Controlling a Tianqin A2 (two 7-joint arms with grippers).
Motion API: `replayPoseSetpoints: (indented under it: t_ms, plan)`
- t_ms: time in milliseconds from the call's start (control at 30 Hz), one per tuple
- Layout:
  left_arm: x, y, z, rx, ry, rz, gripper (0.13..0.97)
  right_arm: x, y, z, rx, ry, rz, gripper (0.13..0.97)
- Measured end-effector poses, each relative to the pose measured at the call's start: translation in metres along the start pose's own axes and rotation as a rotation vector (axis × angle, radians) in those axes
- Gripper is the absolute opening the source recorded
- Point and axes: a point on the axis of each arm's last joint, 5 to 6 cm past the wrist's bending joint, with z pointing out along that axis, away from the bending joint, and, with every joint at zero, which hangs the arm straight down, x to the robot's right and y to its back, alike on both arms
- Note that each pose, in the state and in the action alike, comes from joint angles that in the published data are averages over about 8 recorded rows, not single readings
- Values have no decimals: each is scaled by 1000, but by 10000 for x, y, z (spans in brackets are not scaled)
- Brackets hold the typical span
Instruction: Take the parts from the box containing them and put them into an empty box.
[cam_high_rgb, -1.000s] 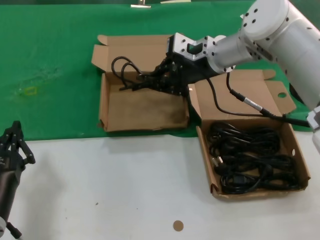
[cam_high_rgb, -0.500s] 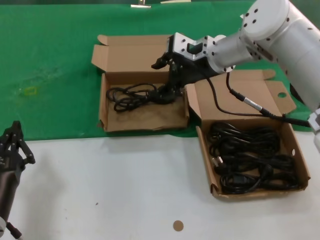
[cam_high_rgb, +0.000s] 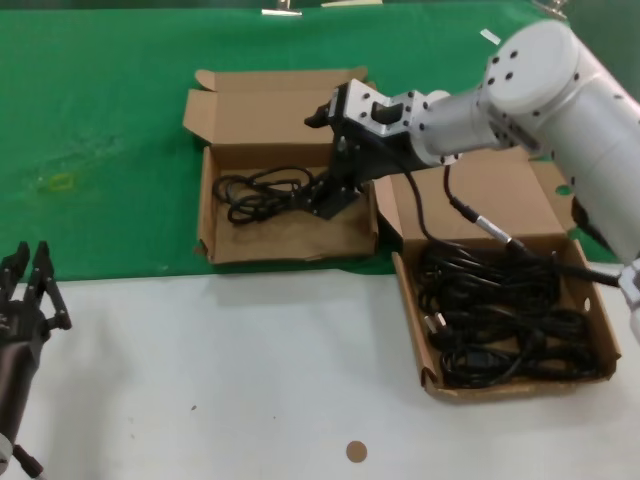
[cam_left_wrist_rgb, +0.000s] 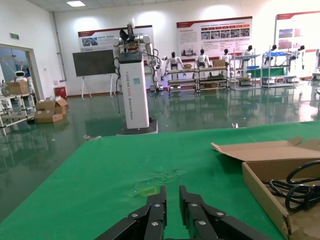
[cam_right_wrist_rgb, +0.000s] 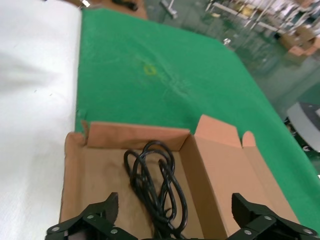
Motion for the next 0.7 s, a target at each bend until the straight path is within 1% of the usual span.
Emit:
replayPoseSetpoints:
  t_ms: [167, 200, 300, 467, 567, 700]
  plan:
    - [0, 0, 0, 0, 0, 0, 213, -185, 85, 74, 46, 41, 47, 797]
    - [0, 0, 0, 0, 0, 0, 223, -228, 105, 88, 55, 50, 58, 797]
    - [0, 0, 0, 0, 0, 0, 244, -352, 162, 121, 83, 79, 93, 842]
    - [0, 0, 0, 0, 0, 0, 342, -561, 260, 154, 126, 132, 155, 917]
    - [0, 0, 0, 0, 0, 0, 401, -685, 318, 159, 148, 165, 193, 917]
    - [0, 0, 0, 0, 0, 0, 401, -850, 398, 152, 174, 209, 245, 935]
